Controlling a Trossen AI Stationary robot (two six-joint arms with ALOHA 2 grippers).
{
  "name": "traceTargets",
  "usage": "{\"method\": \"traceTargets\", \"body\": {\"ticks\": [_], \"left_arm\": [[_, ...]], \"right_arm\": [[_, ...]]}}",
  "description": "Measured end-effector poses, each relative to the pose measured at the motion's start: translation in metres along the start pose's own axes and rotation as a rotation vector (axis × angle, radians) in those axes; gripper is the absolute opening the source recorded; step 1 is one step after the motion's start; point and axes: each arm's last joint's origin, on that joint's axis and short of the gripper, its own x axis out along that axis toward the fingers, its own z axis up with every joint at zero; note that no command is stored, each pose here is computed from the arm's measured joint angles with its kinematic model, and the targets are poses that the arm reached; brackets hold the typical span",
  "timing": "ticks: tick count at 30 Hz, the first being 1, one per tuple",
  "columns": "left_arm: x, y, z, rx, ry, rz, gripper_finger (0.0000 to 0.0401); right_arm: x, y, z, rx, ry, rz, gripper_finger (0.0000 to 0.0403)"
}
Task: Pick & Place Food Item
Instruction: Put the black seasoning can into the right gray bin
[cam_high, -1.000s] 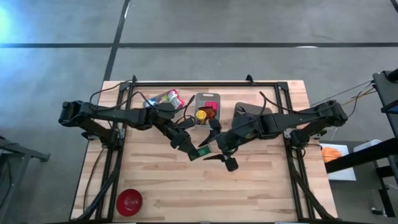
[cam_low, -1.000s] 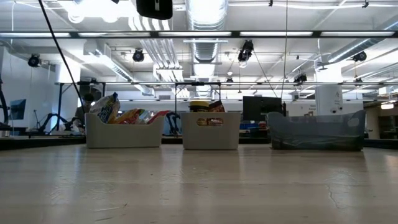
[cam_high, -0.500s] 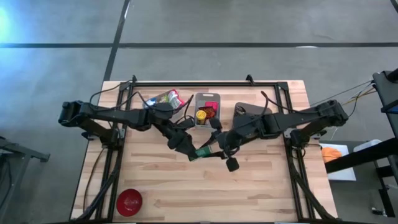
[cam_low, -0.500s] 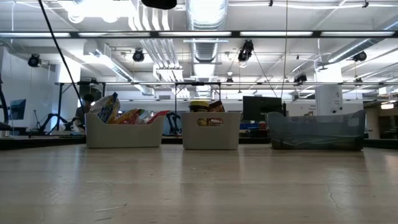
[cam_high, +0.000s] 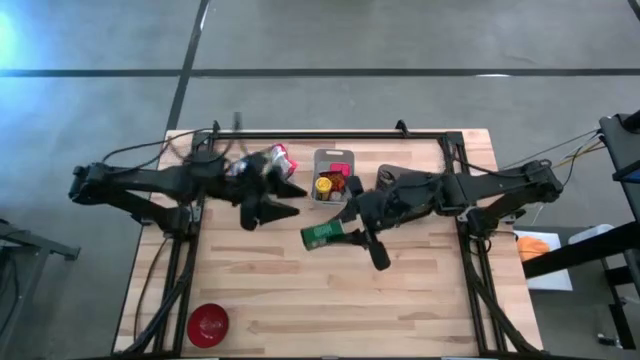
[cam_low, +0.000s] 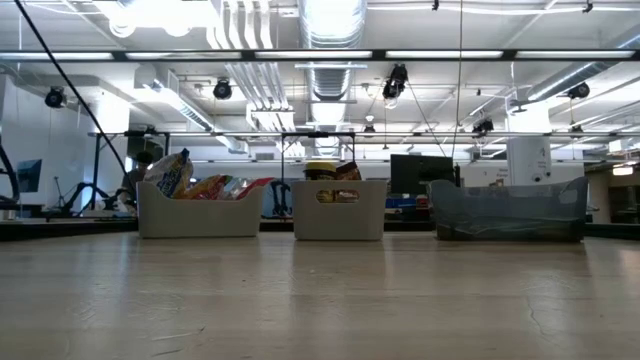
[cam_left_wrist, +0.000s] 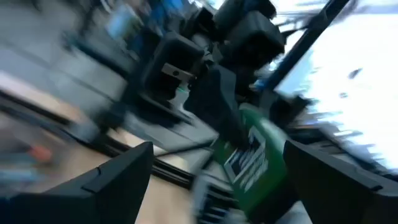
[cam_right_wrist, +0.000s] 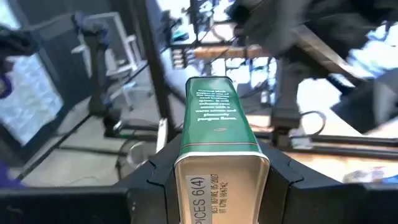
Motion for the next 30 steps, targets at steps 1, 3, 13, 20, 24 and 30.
{"method": "traceTargets", "body": {"ticks": [1, 3, 13, 20, 24, 30], "left_arm": [[-0.004, -0.005, -0.001, 0.071, -0.027, 0.038, 0.0364], [-0.009, -0.015, -0.003, 0.193, -0.067, 0.09, 0.0364], [-0.009, -0.028, -0.009, 0.342, -0.107, 0.117, 0.0365], [0.001, -0.028, -0.011, 0.368, -0.128, 0.105, 0.0365], [0.007, -0.027, -0.013, 0.394, -0.142, 0.099, 0.0365], [0.01, -0.028, -0.012, 0.408, -0.164, 0.088, 0.0365]], "right_arm": [[-0.001, 0.0, 0.004, 0.001, -0.014, -0.015, 0.0129], [-0.004, 0.0, 0.01, -0.003, -0.039, -0.038, 0.0129], [-0.008, -0.001, 0.024, -0.026, -0.096, -0.119, 0.0129], [-0.007, -0.003, 0.024, -0.023, -0.104, -0.184, 0.0129], [-0.002, -0.004, 0.021, -0.021, -0.099, -0.214, 0.0129], [0.007, -0.006, 0.017, 0.01, -0.091, -0.233, 0.0129]]}}
